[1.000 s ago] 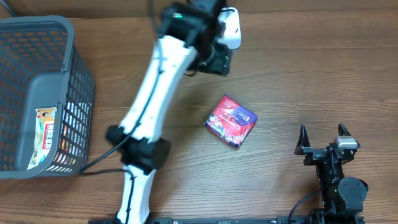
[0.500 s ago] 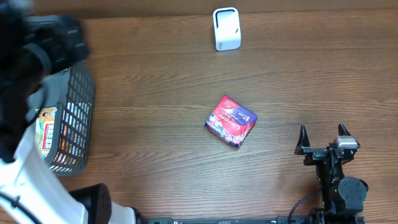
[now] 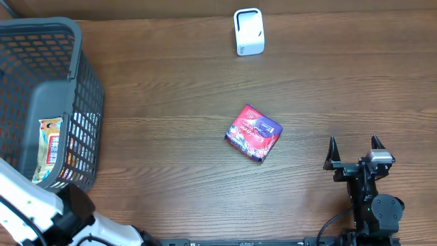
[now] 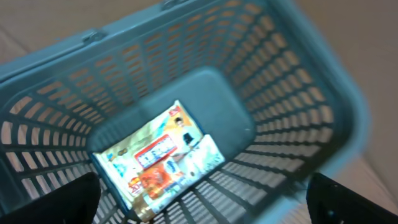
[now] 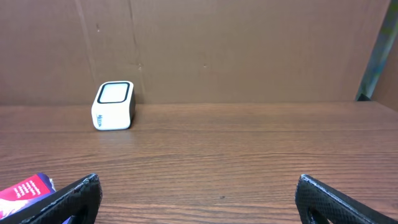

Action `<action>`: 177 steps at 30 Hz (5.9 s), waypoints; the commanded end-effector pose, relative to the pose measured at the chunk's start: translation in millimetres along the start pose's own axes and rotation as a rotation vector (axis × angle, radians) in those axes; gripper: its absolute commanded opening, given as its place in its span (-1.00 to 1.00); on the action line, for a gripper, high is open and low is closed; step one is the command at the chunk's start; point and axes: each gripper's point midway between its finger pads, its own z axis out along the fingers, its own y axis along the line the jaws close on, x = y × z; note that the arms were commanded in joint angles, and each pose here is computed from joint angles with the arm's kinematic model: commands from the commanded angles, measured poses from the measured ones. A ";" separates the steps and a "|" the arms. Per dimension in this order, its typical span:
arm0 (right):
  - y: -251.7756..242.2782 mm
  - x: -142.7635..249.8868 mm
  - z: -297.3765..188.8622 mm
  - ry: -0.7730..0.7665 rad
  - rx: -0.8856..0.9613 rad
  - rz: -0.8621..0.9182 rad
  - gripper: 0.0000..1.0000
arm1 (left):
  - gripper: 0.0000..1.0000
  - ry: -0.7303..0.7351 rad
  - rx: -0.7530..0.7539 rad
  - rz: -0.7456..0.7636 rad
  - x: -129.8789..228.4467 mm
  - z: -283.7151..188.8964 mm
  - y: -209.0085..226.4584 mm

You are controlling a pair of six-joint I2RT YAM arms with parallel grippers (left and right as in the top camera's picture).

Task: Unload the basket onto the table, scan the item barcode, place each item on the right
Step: 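Return the left gripper into the basket, then grasp the orange Kleenex tissue pack with the left gripper, then carry the tissue pack to the scanner and drop it beside the pad pack, then move the left gripper back into the basket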

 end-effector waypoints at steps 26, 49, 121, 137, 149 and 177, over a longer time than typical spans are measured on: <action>-1.4 1.4 0.1 -0.005 0.008 0.002 1.00 | 1.00 0.693 -0.215 0.151 121.5 171.4 57.8; -1.4 1.4 0.1 -0.005 0.008 0.002 1.00 | 0.69 0.885 -0.157 0.253 211.3 228.3 59.5; -1.4 1.3 0.1 -0.006 0.008 0.002 1.00 | -0.91 0.662 0.236 1.139 398.7 28.5 -239.5; -1.4 1.4 0.1 -0.005 0.008 0.002 1.00 | -0.55 0.743 0.127 1.123 468.0 98.6 -207.1; -1.4 1.2 0.1 -0.006 0.008 0.002 1.00 | -0.33 0.761 0.139 1.090 472.3 97.1 -209.3; -1.4 1.4 0.1 -0.005 0.008 0.002 1.00 | 1.00 0.175 0.523 0.816 213.0 -88.3 -235.8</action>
